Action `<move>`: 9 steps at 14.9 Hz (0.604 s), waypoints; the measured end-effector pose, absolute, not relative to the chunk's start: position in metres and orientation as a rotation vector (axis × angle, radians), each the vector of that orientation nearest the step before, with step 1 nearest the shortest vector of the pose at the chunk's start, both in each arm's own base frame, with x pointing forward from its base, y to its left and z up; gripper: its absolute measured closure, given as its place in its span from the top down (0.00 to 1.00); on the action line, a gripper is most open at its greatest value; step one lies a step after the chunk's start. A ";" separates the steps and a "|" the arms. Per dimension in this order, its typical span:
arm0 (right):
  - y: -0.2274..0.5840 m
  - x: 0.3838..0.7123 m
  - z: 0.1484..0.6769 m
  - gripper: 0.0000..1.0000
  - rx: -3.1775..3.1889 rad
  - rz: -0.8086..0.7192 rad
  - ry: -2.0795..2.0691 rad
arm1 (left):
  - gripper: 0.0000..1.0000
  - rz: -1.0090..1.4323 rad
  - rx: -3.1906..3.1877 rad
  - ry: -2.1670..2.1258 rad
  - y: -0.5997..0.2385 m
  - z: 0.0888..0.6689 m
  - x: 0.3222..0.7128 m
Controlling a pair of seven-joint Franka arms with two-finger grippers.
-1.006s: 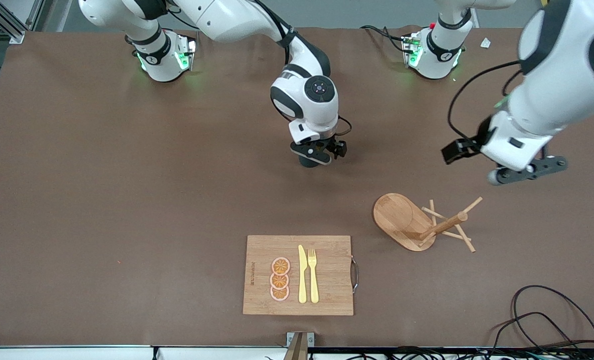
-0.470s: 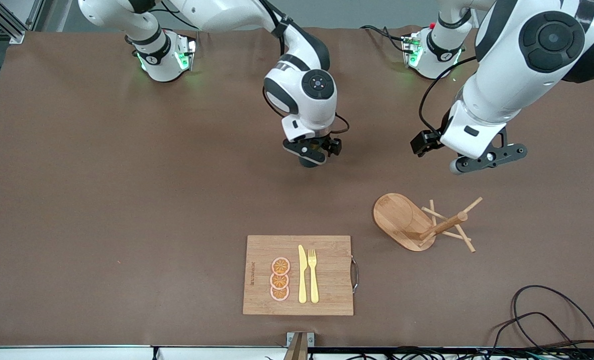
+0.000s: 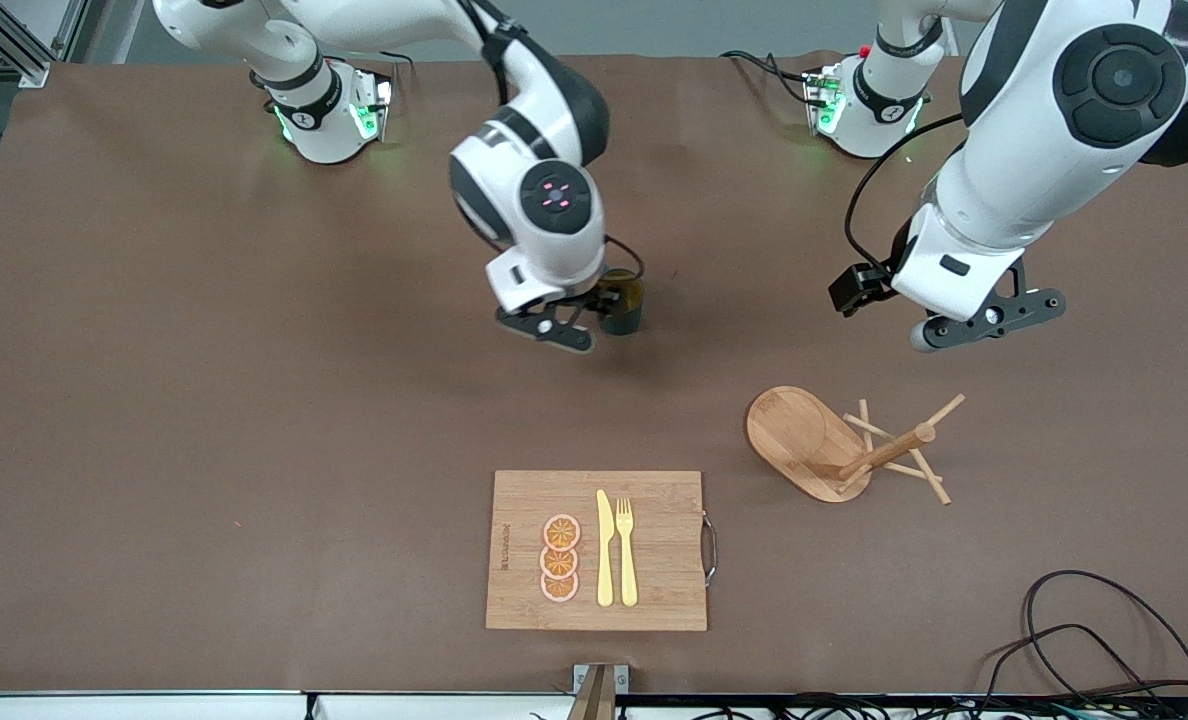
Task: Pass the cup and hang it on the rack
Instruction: 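Lower the mug onto the table while the left gripper approaches, then grasp the mug handle with the left gripper while the right gripper withdraws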
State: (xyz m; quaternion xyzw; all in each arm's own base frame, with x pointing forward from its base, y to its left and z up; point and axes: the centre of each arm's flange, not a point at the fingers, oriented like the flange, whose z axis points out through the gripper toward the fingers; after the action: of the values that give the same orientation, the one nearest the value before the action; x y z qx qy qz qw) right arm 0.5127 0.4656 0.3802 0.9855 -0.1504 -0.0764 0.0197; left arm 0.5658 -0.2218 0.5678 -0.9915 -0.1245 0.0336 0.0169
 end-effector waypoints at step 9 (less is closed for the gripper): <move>0.296 0.536 0.417 1.00 3.078 -0.323 -0.258 | 1.00 -0.017 -2.988 -0.515 -0.330 0.567 0.513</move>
State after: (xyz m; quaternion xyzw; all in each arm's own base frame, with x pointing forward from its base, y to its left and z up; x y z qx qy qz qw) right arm 0.5361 0.2963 0.4167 0.9909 -0.0831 -0.1041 0.0179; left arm 0.5133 -0.3296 0.5668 -0.9840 -0.1696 -0.0055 0.0546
